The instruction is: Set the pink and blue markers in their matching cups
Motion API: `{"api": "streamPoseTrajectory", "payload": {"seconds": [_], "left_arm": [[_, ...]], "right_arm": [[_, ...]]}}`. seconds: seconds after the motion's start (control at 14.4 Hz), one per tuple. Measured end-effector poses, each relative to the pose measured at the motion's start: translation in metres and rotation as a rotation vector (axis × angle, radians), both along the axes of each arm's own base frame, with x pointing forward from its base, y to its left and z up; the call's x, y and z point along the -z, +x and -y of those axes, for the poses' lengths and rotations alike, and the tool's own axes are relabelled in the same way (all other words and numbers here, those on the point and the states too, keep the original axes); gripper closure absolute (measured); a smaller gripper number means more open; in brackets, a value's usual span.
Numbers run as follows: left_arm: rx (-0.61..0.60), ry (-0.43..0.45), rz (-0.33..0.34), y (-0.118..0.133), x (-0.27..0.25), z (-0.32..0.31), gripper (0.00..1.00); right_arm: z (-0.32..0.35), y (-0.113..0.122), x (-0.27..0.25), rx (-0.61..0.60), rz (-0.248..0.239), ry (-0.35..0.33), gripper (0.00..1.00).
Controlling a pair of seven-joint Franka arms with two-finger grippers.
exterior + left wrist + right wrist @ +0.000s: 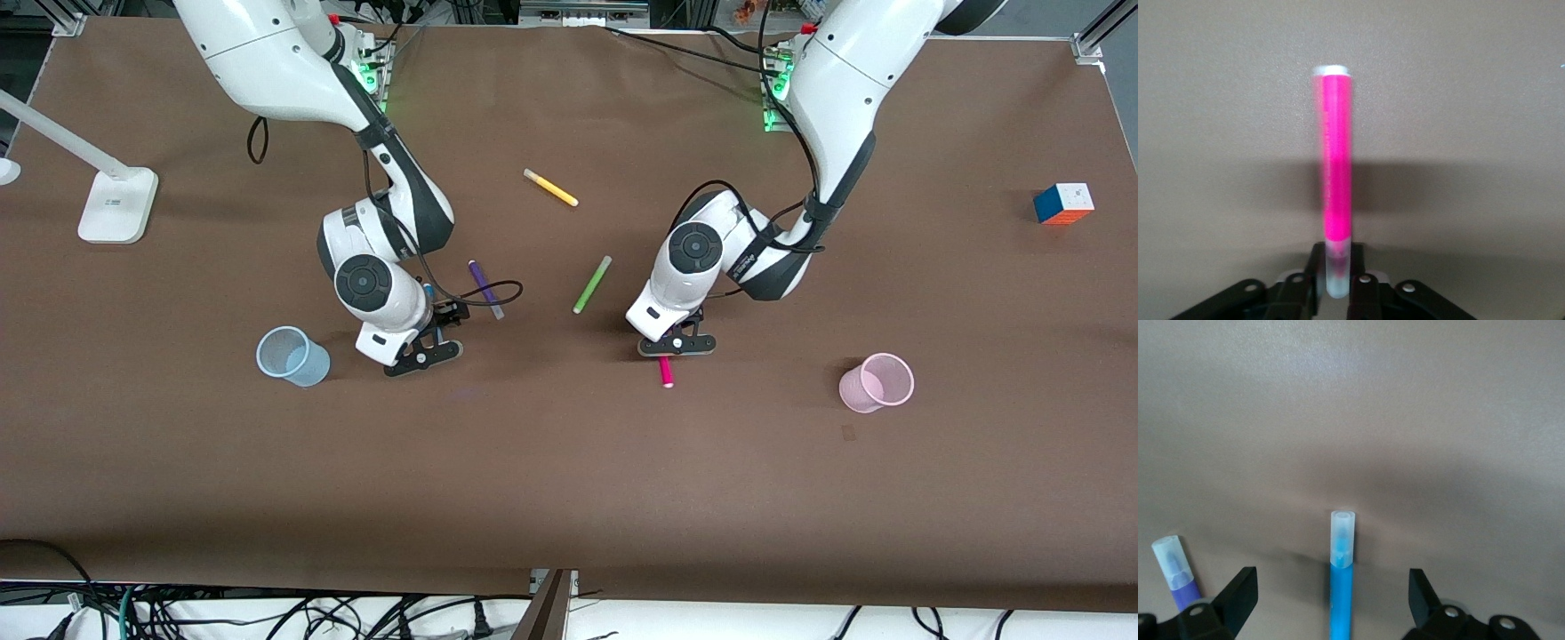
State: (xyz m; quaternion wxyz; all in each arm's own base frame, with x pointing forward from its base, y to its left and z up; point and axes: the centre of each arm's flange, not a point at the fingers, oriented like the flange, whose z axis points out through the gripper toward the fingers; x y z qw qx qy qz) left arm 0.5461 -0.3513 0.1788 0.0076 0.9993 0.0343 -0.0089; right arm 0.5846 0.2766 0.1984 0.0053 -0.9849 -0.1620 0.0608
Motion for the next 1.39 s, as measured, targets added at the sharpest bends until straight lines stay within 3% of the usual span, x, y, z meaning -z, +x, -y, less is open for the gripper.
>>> {"api": "streamPoseTrajectory", "payload": {"seconds": [0.21,0.55,0.83,0.9,1.11,1.39], "left_arm": [[0.004,0.012,-0.007,0.002,-0.003,-0.002,0.83],[0.089,0.146,-0.105,0.018,-0.056,-0.021,0.83],[0.204,0.278,-0.217,0.034,-0.105,-0.047,0.83],[0.245,0.314,-0.234,0.038,-0.113,-0.058,0.83],[0.361,0.426,-0.293,0.051,-0.127,-0.102,0.83],[0.569,0.446,-0.404,0.072,-0.133,-0.176,0.83]], "right_arm": [[0.001,0.0,0.005,0.001,0.007,0.003,0.0],[-0.001,-0.001,0.019,0.0,0.014,0.007,0.01],[-0.003,-0.002,0.02,-0.003,0.015,0.006,0.38],[-0.003,-0.002,0.02,-0.003,0.014,0.006,0.53],[-0.002,-0.001,0.02,-0.002,0.015,0.005,0.81],[0.0,0.003,0.016,0.0,0.028,0.007,0.82]]}}
